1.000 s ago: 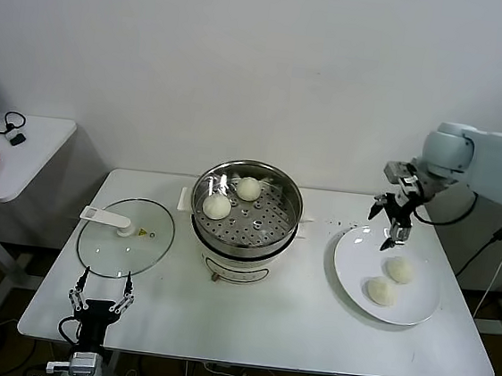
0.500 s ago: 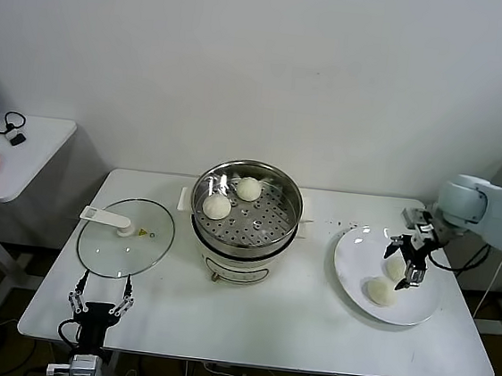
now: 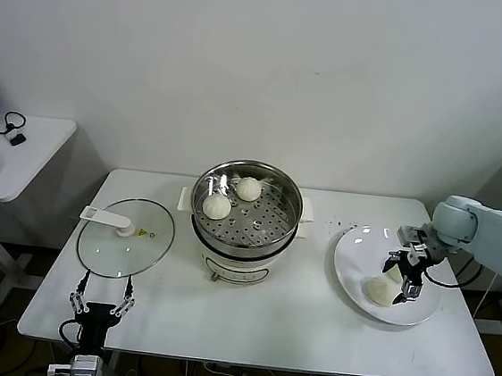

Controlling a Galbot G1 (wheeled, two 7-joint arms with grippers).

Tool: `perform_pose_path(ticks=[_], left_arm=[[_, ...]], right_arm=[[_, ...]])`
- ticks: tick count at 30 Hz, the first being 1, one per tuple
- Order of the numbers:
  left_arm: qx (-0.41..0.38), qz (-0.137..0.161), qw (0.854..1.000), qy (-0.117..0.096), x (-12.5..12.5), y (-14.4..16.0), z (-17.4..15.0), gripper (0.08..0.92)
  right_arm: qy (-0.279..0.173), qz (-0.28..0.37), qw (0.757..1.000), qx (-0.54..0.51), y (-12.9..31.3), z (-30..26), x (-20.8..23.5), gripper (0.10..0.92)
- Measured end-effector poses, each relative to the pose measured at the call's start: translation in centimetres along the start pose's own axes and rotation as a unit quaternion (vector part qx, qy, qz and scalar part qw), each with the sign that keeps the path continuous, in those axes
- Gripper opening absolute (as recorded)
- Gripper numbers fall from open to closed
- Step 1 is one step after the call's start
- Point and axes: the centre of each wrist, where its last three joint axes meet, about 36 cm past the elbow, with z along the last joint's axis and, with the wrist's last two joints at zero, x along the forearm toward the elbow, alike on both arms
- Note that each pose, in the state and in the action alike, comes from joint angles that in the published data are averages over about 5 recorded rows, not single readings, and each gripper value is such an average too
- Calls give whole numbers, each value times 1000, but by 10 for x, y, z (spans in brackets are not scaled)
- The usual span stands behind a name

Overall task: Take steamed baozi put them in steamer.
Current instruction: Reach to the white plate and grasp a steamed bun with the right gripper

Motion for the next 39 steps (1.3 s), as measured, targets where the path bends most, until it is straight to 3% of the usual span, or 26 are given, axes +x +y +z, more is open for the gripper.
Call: perform_pose_path(ticks=[33, 39], left_arm=[[1, -3, 1000, 0, -4, 0, 4, 823], [1, -4, 1000, -1, -4, 0, 4, 823]], right_arm=[[-9, -5, 1000, -2, -7, 6, -32, 823], [-8, -6, 1000, -1, -9, 6, -31, 763]])
